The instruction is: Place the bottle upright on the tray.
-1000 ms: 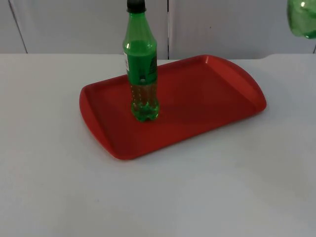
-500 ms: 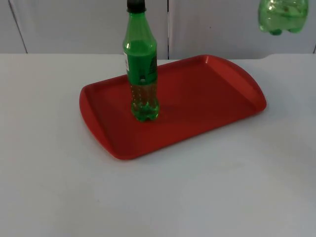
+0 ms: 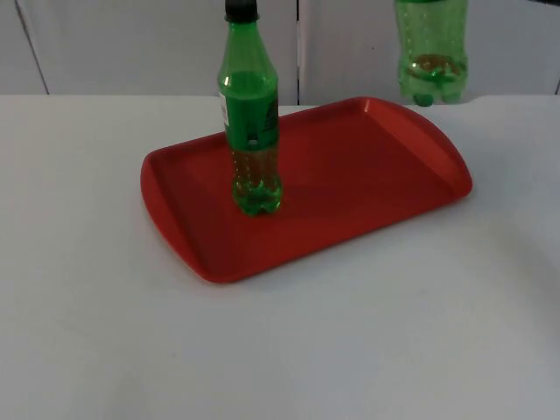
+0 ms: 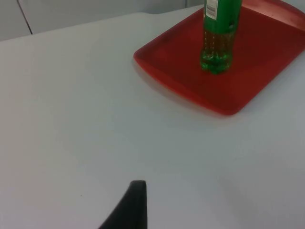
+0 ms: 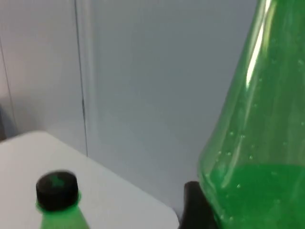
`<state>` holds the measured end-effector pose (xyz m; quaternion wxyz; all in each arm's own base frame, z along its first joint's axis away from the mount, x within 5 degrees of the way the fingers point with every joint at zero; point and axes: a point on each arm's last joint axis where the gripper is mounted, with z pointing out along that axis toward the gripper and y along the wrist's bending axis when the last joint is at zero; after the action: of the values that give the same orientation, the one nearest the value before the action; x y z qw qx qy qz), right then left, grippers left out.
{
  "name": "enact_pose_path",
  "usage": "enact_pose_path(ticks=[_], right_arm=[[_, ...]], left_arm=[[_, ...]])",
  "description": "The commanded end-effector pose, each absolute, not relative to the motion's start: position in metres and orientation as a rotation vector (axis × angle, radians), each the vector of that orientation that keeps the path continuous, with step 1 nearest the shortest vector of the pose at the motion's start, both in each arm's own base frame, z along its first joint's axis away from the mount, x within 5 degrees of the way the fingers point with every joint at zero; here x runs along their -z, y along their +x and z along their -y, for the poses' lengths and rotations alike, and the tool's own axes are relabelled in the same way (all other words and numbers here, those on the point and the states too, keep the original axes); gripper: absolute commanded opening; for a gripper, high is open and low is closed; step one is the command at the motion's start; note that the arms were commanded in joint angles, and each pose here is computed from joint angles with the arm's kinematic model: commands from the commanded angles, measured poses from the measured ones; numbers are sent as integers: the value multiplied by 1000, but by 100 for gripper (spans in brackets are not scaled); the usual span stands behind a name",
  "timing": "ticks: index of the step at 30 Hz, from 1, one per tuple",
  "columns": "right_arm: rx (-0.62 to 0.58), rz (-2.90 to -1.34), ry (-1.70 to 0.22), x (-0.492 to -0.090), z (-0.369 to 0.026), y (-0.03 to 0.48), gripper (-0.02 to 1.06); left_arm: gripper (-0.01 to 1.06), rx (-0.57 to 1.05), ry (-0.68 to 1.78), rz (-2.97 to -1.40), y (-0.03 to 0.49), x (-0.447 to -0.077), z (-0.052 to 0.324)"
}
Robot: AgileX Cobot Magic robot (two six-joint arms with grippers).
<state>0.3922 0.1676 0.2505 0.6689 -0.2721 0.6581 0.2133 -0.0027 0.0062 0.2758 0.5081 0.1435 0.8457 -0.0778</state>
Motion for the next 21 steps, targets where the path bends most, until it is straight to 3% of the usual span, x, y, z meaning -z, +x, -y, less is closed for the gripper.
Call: enact_pose_path(ticks=[1,7,21], right_arm=[[-518,-1408,-562,-255,-168,398,0],[-535,-1380,-396,-239,-166,419,0],[-487,-1336,-469,-206,-182,460,0]], left_arm=[[105,190,350,-2036,-3,-275,-6],[105,188,350,-2037,-3,-275,-7],[105,179,349,-2036,-2,-275,-7]])
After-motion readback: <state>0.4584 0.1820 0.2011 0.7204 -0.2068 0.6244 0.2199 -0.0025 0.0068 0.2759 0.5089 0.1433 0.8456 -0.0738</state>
